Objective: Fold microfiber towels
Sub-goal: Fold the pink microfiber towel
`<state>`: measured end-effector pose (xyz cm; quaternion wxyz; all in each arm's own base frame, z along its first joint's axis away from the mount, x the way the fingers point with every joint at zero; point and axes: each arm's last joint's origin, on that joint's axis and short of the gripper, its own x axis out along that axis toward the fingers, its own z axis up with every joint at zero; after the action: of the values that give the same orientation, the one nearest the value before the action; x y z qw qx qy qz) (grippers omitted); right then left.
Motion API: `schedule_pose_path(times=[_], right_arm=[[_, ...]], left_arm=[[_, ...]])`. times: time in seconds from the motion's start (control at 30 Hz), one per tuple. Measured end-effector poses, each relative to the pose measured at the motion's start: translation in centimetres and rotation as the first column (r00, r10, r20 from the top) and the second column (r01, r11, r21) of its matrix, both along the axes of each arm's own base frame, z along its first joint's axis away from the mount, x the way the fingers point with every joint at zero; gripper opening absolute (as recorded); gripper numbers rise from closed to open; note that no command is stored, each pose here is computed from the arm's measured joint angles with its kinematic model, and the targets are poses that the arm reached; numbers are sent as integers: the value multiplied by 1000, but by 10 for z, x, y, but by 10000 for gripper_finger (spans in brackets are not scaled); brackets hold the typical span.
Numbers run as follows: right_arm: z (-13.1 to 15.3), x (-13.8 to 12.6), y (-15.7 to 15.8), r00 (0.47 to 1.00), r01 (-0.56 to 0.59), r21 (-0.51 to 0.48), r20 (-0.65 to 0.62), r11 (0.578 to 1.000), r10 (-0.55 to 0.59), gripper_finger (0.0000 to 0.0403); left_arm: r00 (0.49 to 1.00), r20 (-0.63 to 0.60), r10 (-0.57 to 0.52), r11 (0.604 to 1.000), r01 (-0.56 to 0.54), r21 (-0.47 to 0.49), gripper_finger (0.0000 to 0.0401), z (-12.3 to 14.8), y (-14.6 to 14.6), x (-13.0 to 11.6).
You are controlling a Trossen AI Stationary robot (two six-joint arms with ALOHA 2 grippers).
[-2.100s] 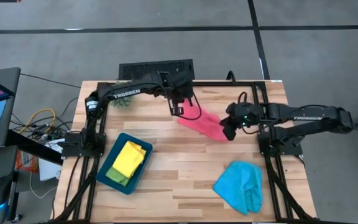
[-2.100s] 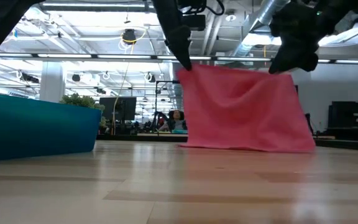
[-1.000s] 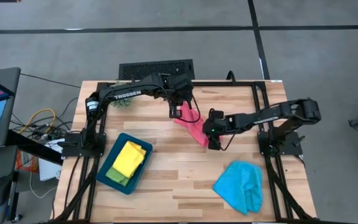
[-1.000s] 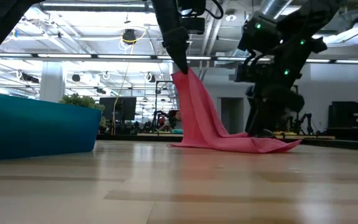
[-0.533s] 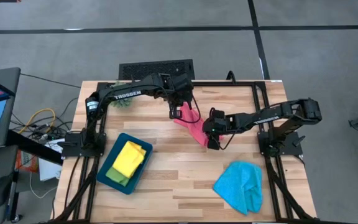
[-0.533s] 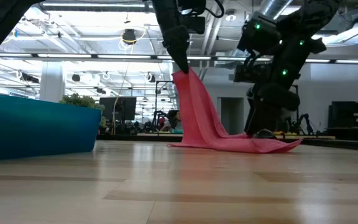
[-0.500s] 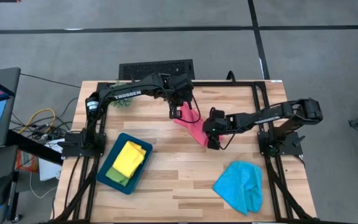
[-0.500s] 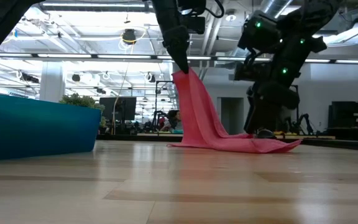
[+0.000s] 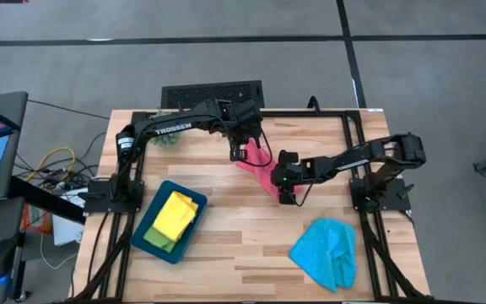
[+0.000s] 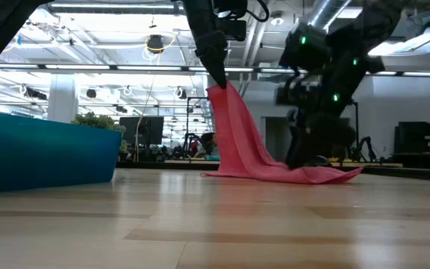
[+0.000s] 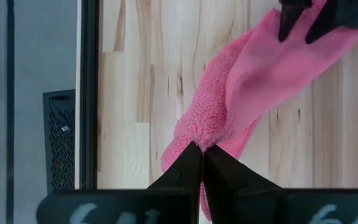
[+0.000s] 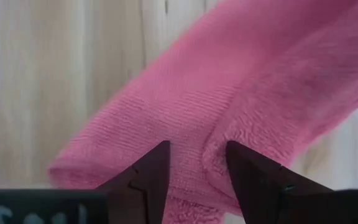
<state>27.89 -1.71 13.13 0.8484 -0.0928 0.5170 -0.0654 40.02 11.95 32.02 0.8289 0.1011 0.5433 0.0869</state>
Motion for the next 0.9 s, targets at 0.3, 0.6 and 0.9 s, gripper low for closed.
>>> schedule_pose_path(times=[0.3, 0.6, 0.9], right_arm=[[-3, -4, 0, 997, 66, 34, -39, 997, -65, 161], [8, -7, -4, 997, 76, 32, -11, 997, -76, 148], [3, -7, -5, 997, 78, 34, -24, 996, -78, 140]], left_arm=[[1000, -1, 1, 1000, -1, -1, 0, 0, 0, 0], [1000, 2, 1, 1000, -1, -1, 0, 0, 0, 0], [1000, 2, 3, 1000, -3, -2, 0, 0, 0, 0]])
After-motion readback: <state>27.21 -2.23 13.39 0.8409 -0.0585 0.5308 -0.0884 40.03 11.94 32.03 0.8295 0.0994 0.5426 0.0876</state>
